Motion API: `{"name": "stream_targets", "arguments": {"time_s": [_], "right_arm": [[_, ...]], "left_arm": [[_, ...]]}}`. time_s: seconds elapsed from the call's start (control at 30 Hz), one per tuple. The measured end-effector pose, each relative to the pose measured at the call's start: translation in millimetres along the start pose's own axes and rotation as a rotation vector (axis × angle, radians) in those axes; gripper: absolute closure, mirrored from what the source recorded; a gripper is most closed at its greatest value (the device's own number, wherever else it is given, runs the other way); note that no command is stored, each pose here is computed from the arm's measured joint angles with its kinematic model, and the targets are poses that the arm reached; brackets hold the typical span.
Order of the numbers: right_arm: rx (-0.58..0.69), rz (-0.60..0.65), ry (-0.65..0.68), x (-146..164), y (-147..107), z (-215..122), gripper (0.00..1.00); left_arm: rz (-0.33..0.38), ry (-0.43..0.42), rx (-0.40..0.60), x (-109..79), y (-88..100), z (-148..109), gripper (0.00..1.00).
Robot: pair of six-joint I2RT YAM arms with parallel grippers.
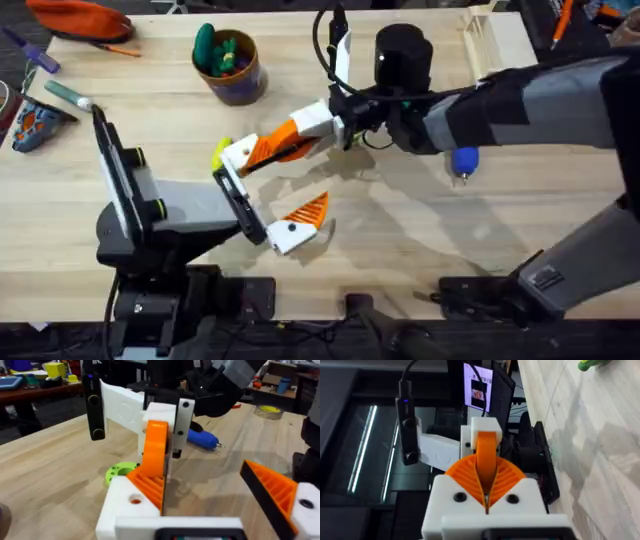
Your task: Pick up the gripper from the table and insert it into the empty holder that is missing its gripper. Then pick up a screw, insert it into the mounting hole, and use the screwdriver to tighten it. Finally, clean up the table by picking up the vegetable and placing it into the bucket.
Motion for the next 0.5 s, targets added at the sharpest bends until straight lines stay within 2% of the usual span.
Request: {"name": "stream_targets", "arguments": {"time_s": [0.5], "right_arm": [[0.007,-0.013,0.002,0.8,-0.6,-0.9,0.992]], "left_arm": [[-0.001,-0.007,-0.001,-1.0,0.0,0.0,0.015]]}}
Point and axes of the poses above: each hand's point on the last joint's axis, 136 mm out from that joint toward the fingers, its own z axis out along the fingers, its own x axis along the line the jaws close on, y = z × x, the point moved 2 cm from there along -z, back along the fingers, and after that the axes turned 8 degrees about z, right-handed, at the moved point
